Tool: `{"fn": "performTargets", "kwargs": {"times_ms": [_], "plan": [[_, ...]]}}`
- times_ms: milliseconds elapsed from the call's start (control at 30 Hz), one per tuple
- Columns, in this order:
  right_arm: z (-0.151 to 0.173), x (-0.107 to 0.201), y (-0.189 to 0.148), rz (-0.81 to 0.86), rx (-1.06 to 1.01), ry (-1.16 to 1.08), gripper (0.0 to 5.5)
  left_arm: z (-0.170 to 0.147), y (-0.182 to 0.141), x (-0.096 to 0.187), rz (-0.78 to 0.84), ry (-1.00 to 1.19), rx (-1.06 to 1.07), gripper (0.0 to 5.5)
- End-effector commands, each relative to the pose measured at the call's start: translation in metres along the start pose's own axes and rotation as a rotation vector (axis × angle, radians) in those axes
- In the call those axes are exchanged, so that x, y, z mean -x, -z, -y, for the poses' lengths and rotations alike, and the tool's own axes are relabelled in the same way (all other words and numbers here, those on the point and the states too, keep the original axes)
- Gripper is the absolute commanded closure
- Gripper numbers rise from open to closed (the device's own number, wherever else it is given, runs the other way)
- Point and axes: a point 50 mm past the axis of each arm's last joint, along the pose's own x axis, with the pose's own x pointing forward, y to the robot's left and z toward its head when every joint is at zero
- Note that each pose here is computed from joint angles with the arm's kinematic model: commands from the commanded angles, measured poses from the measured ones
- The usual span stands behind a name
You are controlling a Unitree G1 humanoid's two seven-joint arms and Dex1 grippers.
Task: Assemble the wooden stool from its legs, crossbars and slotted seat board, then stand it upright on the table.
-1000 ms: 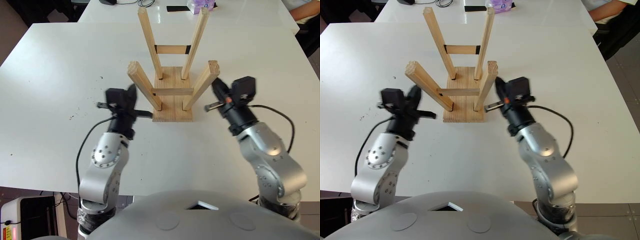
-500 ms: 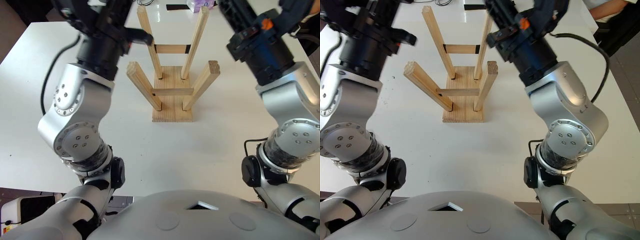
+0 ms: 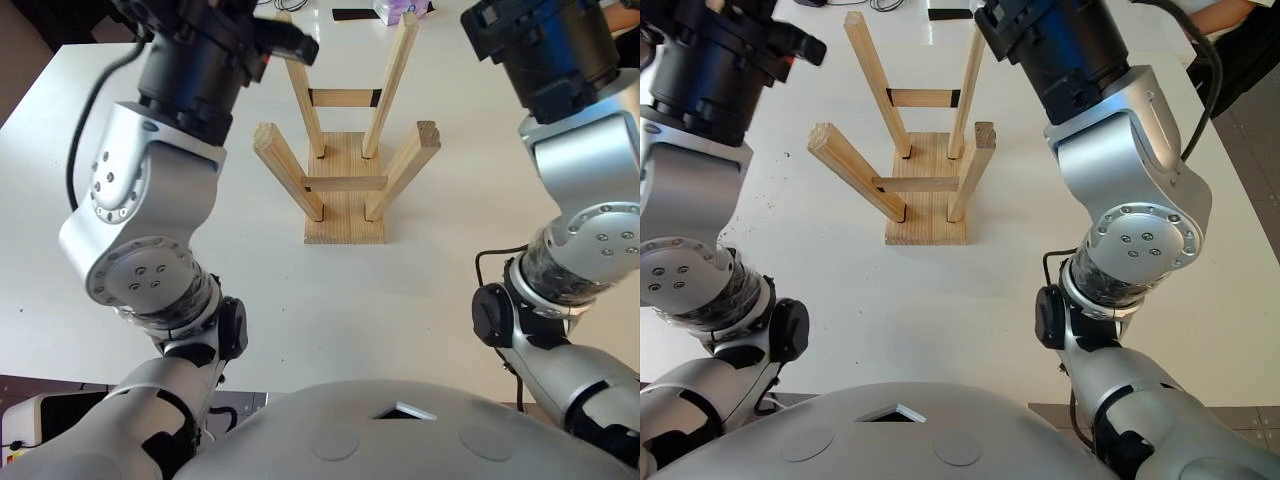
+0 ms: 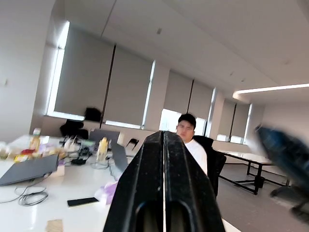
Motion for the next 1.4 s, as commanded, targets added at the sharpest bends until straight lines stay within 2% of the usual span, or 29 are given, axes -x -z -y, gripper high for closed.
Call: {"fn": "performTargets", "kwargs": {"times_ms": [33, 133, 233, 333, 467, 533, 600, 667, 700, 767, 833, 900, 933, 967, 1033, 1233, 1400], "plan": [[0.018, 0.03, 0.073, -0.367, 0.069, 0.066, 5.5, -0.016, 0.074, 0.03, -0.36, -0.119, 0.049, 5.47], [0.024, 0.046, 0.1, -0.468, 0.083, 0.076, 5.5, -0.018, 0.102, 0.045, -0.45, -0.165, 0.113, 5.47], [0.021, 0.037, 0.089, -0.387, 0.071, 0.046, 5.5, -0.019, 0.093, 0.036, -0.353, -0.145, 0.144, 5.47], [0.019, 0.021, 0.06, -0.218, 0.031, 0.025, 5.5, -0.02, 0.066, 0.023, -0.179, -0.117, 0.164, 5.47], [0.019, 0.007, 0.006, 0.039, -0.065, 0.006, 5.5, -0.028, 0.008, 0.01, 0.138, -0.109, 0.234, 5.47], [0.034, 0.007, -0.026, 0.135, -0.046, 0.029, 5.5, -0.036, -0.029, 0.007, 0.313, -0.059, 0.305, 5.47], [0.059, 0.016, -0.042, 0.146, 0.014, 0.101, 5.5, -0.044, -0.051, 0.013, 0.399, 0.032, 0.406, 5.47], [0.09, 0.032, -0.038, 0.051, 0.113, 0.193, 5.5, -0.063, -0.048, 0.029, 0.327, 0.056, 0.402, 5.47], [0.109, 0.044, -0.026, -0.043, 0.17, 0.247, 5.5, -0.083, -0.038, 0.041, 0.235, -0.005, 0.373, 5.47], [0.14, 0.074, 0.013, -0.304, 0.314, 0.304, 5.5, -0.137, -0.007, 0.079, -0.021, -0.204, 0.284, 5.47], [0.15, 0.1, 0.05, -0.501, 0.365, 0.264, 5.5, -0.174, 0.031, 0.13, -0.338, -0.331, 0.194, 5.47], [0.144, 0.112, 0.081, -0.607, 0.33, 0.155, 5.5, -0.172, 0.071, 0.181, -0.711, -0.259, 0.142, 5.47], [0.14, 0.113, 0.095, -0.648, 0.313, 0.079, 5.5, -0.157, 0.086, 0.2, -0.867, -0.153, 0.153, 5.47], [0.137, 0.112, 0.105, -0.679, 0.302, 0.022, 5.5, -0.14, 0.095, 0.211, -0.95, -0.052, 0.198, 5.47], [0.133, 0.106, 0.114, -0.699, 0.277, -0.065, 5.5, -0.117, 0.102, 0.211, -0.992, 0.107, 0.24, 5.47], [0.126, 0.084, 0.134, -0.747, 0.163, -0.315, 5.5, -0.071, 0.116, 0.151, -0.819, 0.432, 0.311, 5.47], [0.121, 0.054, 0.142, -0.749, 0.105, -0.477, 5.5, -0.057, 0.135, 0.125, -0.784, 0.542, 0.252, 5.47]]}}
